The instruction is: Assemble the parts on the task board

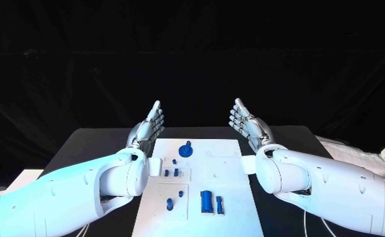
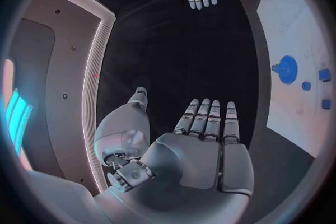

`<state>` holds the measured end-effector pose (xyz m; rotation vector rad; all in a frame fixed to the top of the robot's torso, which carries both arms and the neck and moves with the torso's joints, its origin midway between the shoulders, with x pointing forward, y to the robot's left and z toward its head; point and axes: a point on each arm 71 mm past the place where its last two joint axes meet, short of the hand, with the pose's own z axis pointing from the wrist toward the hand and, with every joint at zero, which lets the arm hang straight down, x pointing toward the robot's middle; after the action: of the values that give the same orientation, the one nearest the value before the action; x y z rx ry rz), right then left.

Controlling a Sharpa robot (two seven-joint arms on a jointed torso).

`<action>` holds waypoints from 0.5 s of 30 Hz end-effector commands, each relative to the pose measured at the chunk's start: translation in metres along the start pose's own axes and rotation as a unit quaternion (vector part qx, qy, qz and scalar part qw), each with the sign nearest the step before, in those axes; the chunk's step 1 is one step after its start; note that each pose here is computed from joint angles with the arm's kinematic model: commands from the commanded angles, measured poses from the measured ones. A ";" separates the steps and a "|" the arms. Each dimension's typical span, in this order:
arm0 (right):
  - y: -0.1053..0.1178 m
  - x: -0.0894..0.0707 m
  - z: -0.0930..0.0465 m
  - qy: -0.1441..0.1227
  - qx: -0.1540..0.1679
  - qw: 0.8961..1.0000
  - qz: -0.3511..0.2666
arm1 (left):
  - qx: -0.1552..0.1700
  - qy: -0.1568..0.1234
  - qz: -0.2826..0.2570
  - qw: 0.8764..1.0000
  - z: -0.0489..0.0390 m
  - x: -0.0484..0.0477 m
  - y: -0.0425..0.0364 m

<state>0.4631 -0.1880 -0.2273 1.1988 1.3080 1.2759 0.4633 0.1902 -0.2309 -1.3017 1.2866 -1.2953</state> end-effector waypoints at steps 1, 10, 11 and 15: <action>0.003 -0.004 -0.002 -0.043 -0.020 0.999 -0.002 | 0.042 -0.031 0.041 0.998 -0.0023 -0.0015 -0.0067; 0.003 -0.004 -0.002 -0.043 -0.020 0.999 -0.002 | 0.042 -0.031 0.041 0.998 -0.0023 -0.0015 -0.0067; 0.003 -0.004 -0.002 -0.043 -0.020 0.999 -0.002 | 0.042 -0.031 0.041 0.998 -0.0023 -0.0015 -0.0067; 0.003 -0.004 -0.002 -0.043 -0.020 0.999 -0.002 | 0.042 -0.031 0.041 0.998 -0.0023 -0.0015 -0.0067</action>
<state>0.4621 -0.1927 -0.2260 1.2228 1.2374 1.2235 0.4621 0.1932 -0.2272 -1.2440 1.2387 -1.2253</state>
